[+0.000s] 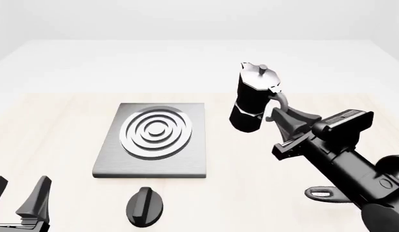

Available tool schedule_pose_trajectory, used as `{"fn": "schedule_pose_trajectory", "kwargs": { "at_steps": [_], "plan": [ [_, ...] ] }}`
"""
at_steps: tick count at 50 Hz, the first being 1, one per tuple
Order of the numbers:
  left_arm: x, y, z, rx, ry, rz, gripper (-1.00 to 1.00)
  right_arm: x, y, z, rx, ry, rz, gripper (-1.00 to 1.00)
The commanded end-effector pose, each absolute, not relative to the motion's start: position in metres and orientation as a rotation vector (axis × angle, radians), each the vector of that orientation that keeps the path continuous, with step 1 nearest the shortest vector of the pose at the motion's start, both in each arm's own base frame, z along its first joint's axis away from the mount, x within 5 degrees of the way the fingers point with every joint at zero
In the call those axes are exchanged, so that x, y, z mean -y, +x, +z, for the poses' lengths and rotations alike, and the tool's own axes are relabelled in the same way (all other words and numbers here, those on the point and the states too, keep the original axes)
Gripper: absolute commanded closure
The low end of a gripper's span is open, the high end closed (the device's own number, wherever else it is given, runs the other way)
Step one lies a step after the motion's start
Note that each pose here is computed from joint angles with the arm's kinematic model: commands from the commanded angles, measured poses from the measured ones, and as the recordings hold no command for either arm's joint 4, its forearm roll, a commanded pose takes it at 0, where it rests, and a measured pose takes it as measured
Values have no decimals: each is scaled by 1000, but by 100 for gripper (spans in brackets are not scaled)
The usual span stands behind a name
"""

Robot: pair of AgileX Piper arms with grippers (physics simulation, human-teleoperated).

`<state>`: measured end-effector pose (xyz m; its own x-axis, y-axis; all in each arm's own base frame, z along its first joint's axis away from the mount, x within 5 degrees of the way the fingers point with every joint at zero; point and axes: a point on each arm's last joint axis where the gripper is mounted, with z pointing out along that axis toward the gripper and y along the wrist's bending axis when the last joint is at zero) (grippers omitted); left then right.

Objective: Put the moka pot on the stove.

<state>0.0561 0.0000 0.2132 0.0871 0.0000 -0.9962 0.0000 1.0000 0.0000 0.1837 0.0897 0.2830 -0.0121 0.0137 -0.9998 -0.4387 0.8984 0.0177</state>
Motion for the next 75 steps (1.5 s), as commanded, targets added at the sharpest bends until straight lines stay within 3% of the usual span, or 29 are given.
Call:
{"fn": "schedule_pose_trajectory", "kwargs": {
  "at_steps": [1, 32, 75],
  "plan": [
    [0, 56, 213, -1484, 0, 0, -100, -98, 195, 303, -1503, -352, 374, 100],
    [0, 56, 213, -1484, 0, 0, -100, -140, 241, 309, -1461, -380, 440, 100],
    [0, 56, 213, -1484, 0, 0, -100, -203, 282, 291, -1495, -465, 511, 100]
  ]
}}
